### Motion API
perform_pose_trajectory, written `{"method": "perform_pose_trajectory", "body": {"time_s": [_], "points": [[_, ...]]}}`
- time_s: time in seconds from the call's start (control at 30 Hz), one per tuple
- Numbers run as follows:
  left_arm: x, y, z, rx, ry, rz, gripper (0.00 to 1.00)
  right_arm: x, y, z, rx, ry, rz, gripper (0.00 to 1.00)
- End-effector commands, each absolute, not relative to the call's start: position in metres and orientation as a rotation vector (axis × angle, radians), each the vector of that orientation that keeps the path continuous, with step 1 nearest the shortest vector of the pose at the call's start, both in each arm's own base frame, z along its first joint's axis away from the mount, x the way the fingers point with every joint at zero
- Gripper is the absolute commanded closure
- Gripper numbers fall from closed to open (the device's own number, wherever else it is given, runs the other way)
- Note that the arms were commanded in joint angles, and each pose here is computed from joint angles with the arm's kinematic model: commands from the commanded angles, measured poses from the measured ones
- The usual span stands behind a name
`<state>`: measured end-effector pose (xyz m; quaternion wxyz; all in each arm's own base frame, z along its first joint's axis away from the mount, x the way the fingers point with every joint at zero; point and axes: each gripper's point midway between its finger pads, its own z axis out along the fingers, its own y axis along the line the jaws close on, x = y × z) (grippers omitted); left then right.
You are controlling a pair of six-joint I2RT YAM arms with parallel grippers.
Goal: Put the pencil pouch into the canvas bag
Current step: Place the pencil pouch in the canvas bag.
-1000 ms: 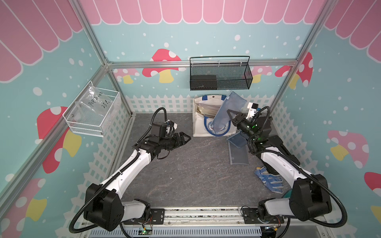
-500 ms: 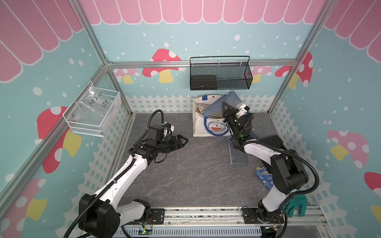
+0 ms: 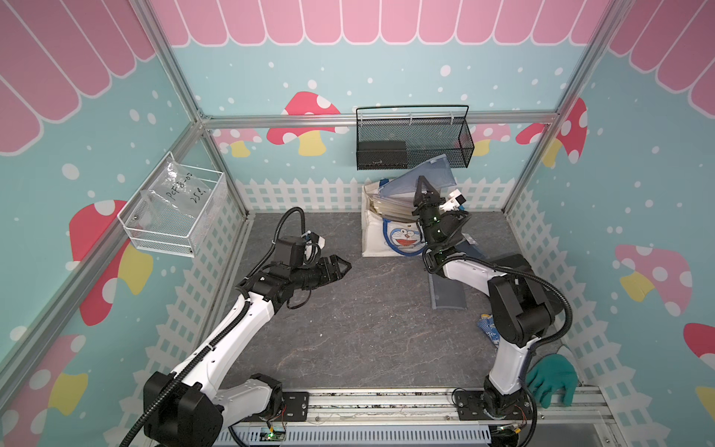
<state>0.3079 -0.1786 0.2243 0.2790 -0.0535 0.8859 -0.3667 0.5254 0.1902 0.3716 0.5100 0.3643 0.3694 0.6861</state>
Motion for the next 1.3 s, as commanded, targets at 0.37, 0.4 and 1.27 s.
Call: {"method": "perform_pose_trajectory", "body": {"time_s": [0.37,0.4,1.27], "points": [[0.306,-0.161,0.233,-0.168,2.340,-0.907,0.17,0.531,0.201,0.314,0.987,0.986,1.645,1.00],[0.306,-0.161,0.233,-0.169,2.340,-0.905,0.17,0.529,0.201,0.312,0.990,0.996,1.644,1.00],[0.303,-0.157,0.231,-0.188,2.318,-0.911,0.17,0.507,0.203,0.340,0.927,1.170,1.580,0.53]]}}
